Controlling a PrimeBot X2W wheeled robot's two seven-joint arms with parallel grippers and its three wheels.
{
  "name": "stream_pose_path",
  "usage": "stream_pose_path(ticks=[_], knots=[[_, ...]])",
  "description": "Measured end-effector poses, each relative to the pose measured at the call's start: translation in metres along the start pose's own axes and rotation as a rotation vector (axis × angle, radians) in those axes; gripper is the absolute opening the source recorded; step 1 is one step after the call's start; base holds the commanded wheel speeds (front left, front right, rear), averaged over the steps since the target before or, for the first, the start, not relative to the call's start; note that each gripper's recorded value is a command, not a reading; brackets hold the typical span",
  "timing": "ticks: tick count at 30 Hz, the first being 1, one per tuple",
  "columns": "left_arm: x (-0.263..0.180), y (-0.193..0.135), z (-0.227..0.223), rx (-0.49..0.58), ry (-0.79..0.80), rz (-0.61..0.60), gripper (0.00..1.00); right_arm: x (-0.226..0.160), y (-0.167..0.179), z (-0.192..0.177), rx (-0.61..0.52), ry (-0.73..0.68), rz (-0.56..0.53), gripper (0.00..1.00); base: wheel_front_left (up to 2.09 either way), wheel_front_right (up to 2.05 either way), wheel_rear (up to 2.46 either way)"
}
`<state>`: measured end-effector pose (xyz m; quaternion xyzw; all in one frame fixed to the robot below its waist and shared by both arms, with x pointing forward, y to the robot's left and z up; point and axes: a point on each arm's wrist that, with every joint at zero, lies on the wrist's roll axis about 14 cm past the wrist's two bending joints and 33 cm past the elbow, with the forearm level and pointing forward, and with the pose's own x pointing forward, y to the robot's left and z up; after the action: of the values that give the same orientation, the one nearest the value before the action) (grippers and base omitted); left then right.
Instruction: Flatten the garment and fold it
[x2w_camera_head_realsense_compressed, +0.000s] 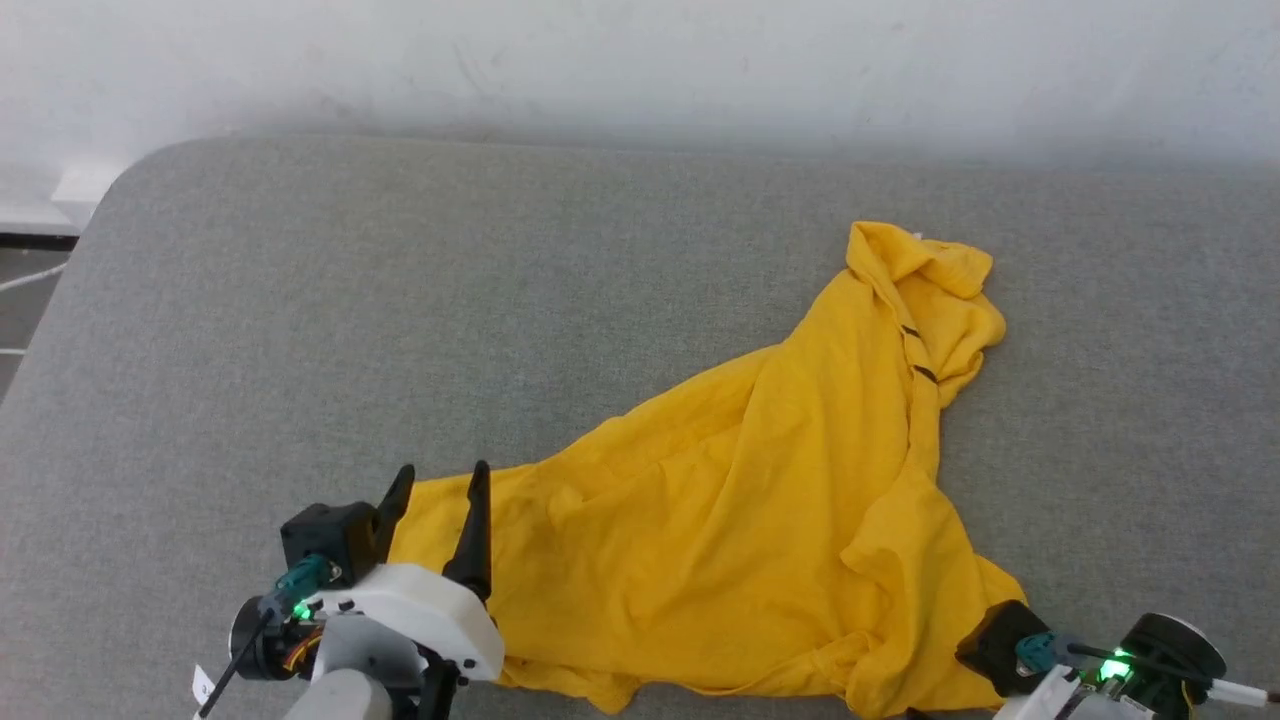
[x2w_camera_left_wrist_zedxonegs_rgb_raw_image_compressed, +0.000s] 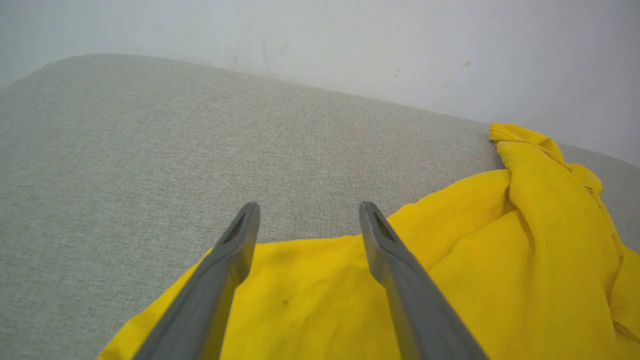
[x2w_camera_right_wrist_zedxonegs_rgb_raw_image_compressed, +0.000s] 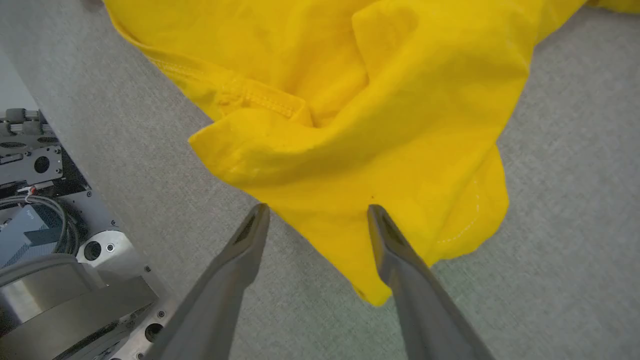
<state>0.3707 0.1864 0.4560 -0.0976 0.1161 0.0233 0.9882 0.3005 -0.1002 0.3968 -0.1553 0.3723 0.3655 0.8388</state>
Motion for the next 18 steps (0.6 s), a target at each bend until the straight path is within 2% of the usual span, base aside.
stream_pose_path(ticks=[10,11,12,15,18], knots=[[0.001,0.01,-0.005,0.0,0.016,0.032,1.0,0.029,-0.006,-0.009,-0.033,0.055,0.032,1.0,0.0,0.0,0.0],[0.001,0.011,-0.005,0.0,0.017,0.035,1.0,0.031,-0.006,-0.008,-0.021,0.047,0.036,0.38,0.0,0.0,0.0],[0.001,0.012,-0.005,0.0,0.017,0.038,1.0,0.031,-0.007,-0.006,-0.002,0.033,0.035,0.0,0.0,0.0,0.0],[-0.001,0.014,-0.004,0.002,0.013,0.041,1.0,0.03,-0.016,0.005,0.09,-0.032,0.013,0.0,0.0,0.0,0.0],[-0.002,0.014,-0.002,0.001,0.009,0.038,1.0,0.023,-0.018,0.018,0.278,-0.131,0.014,0.0,0.0,0.0,0.0]])
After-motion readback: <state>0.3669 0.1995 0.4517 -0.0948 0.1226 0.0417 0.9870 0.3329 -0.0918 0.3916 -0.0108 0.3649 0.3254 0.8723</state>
